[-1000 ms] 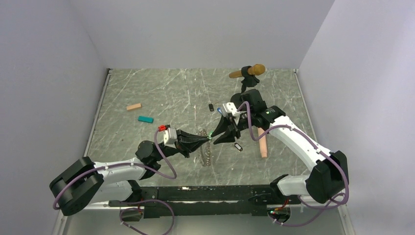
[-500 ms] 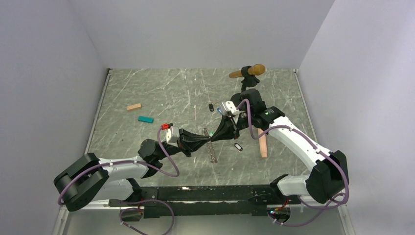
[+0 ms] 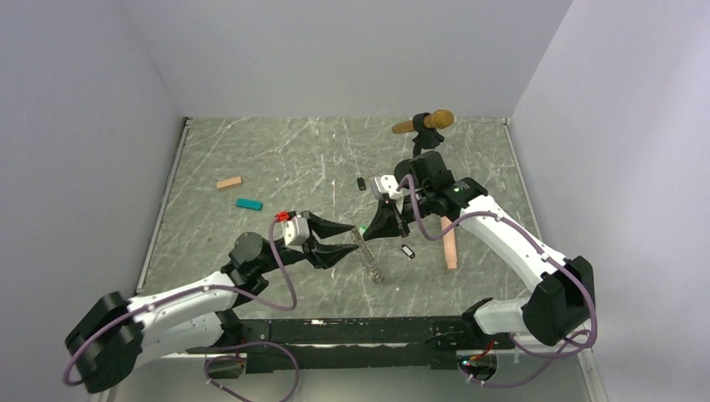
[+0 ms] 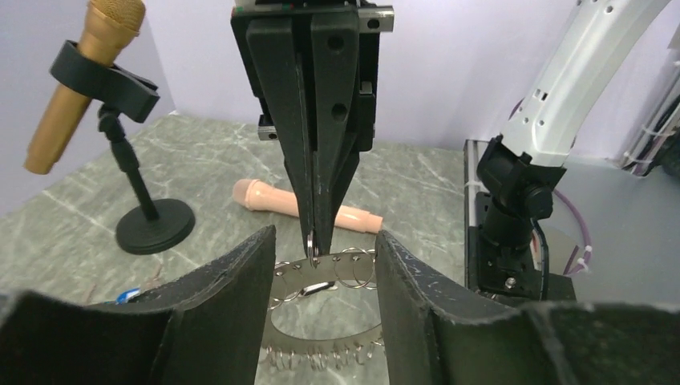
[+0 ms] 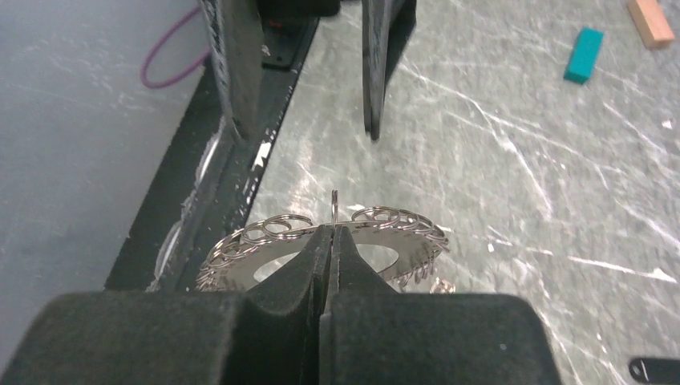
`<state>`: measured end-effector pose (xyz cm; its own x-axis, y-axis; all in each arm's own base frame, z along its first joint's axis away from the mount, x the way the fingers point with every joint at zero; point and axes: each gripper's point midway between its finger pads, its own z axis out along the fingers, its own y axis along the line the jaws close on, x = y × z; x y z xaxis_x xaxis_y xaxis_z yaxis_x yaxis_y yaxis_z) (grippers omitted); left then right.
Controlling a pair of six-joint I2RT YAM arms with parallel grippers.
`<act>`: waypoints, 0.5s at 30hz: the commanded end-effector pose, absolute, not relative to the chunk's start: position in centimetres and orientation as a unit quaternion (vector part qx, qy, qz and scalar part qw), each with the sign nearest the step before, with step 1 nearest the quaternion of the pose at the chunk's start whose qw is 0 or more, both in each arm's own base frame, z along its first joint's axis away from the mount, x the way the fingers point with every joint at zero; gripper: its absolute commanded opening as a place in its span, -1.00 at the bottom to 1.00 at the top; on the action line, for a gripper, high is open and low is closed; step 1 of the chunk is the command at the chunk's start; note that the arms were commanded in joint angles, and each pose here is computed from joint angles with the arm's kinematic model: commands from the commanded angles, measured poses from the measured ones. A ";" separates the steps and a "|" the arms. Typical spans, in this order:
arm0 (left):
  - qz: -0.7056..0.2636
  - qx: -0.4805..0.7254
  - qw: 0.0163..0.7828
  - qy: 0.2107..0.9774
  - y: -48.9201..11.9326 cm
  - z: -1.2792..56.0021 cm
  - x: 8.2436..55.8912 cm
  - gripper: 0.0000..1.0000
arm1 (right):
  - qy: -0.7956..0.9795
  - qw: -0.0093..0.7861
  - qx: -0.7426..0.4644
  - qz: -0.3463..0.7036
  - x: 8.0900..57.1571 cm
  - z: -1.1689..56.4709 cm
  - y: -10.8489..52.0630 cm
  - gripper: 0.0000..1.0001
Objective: Put the keys on the keyring
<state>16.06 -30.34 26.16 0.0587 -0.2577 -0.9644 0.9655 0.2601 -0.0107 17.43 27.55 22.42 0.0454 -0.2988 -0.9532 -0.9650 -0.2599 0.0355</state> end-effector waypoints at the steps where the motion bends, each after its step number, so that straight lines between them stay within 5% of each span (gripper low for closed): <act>1: -0.388 0.428 0.607 0.546 -29.2 24.1 17.4 0.09 | 0.500 0.361 -0.660 0.429 18.6 22.9 27.1 -1.00; 15: -0.305 0.503 0.535 0.606 -31.9 22.3 18.9 0.05 | 0.524 0.346 -0.666 0.403 19.3 21.8 27.1 -1.00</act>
<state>18.60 -31.42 21.72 0.0406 0.2383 -0.9703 0.9436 0.3102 0.1156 18.82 26.62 20.15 0.0699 -0.4467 -0.8919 -0.9801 -0.1971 0.0219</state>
